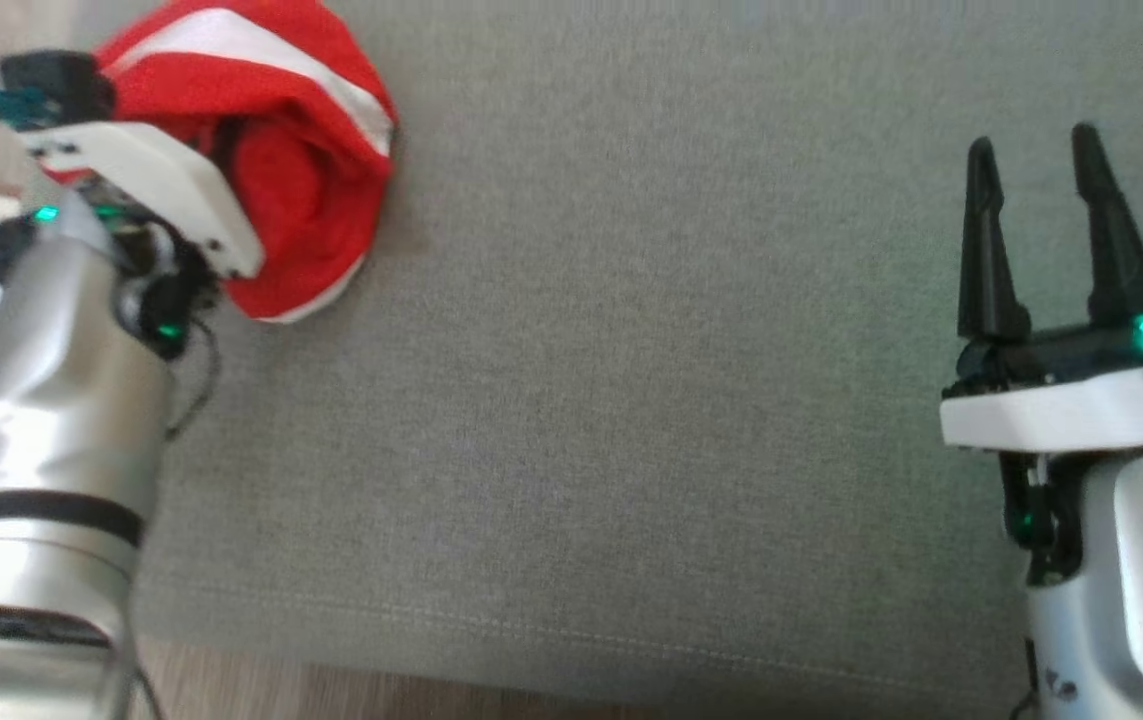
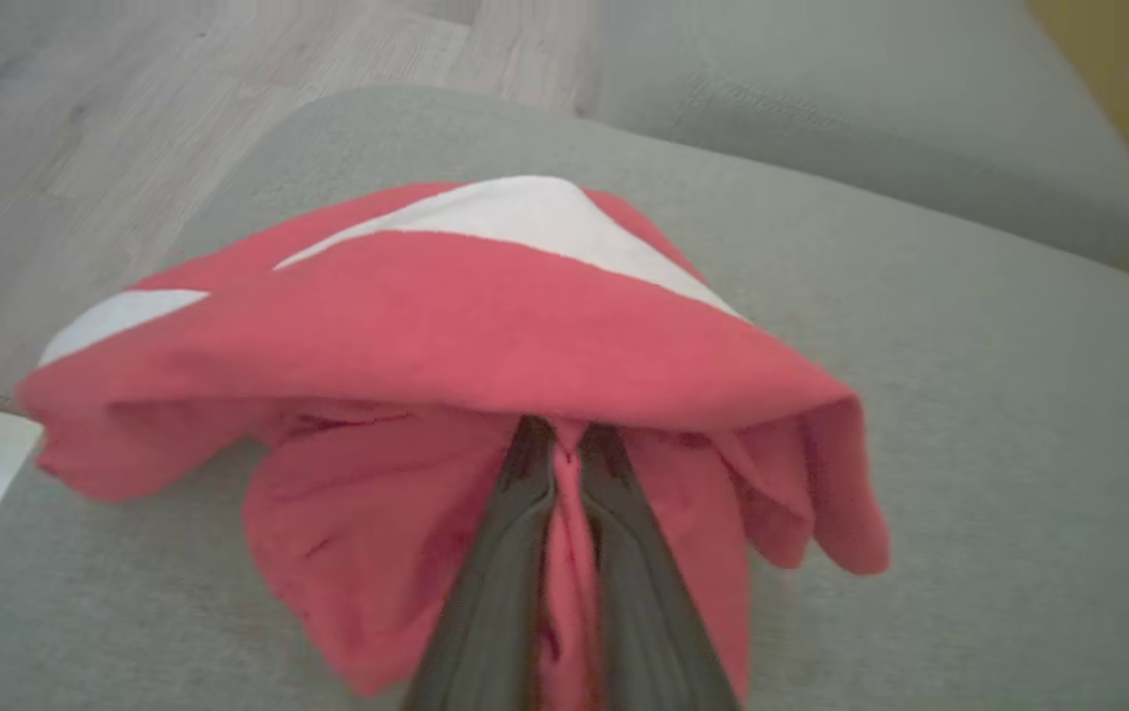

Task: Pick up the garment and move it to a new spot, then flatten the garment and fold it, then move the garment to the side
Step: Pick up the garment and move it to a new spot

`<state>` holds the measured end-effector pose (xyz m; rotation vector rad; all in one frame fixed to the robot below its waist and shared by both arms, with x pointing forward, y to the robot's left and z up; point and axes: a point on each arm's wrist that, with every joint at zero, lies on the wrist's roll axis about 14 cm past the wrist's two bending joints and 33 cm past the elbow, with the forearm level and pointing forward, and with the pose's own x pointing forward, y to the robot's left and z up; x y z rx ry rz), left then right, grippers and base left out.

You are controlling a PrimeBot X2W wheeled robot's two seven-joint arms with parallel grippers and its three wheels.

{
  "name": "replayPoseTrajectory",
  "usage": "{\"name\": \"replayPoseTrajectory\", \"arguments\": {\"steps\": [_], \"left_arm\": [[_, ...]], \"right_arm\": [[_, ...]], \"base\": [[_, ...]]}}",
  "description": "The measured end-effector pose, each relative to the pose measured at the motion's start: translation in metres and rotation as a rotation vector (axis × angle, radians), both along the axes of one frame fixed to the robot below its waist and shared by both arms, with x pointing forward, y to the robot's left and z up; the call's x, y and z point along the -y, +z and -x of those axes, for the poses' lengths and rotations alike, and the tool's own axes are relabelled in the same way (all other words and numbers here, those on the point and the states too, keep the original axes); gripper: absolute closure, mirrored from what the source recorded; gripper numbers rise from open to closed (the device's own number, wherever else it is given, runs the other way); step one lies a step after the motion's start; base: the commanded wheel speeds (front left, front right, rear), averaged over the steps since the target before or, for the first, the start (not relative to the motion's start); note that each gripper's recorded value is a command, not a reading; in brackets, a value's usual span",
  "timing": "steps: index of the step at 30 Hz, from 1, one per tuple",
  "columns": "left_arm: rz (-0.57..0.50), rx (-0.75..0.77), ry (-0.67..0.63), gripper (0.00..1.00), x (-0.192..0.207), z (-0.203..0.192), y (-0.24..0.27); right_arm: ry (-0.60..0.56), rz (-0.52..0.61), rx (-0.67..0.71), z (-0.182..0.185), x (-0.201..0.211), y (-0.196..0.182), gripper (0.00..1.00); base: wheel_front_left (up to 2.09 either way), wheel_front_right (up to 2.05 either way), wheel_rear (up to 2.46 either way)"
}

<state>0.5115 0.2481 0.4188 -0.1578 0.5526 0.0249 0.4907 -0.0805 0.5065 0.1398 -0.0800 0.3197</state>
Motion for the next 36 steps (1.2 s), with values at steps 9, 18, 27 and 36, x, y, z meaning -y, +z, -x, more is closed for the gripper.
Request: {"name": "replayPoseTrajectory", "arguments": {"steps": [9,18,27,36], "left_arm": [[0.188,0.213,-0.057,1.0,0.086,0.01,0.046],[0.299,0.299,-0.141,1.0,0.166,0.03,0.064],[0.379,0.298,-0.266,1.0,0.258,0.071,0.072],[0.356,0.266,-0.382,1.0,0.302,0.104,0.061]], "right_arm": [[-0.001,-0.024,0.051,0.025,0.003,0.028,0.0],[-0.035,-0.033,0.049,0.047,0.019,0.031,0.0],[-0.107,-0.031,0.062,0.055,0.046,0.035,0.0],[-0.138,-0.032,0.051,0.058,0.057,0.03,0.0]], "base": [[0.0,0.0,0.0],[0.0,0.0,0.0],[0.0,0.0,0.0],[0.0,0.0,0.0]]}}
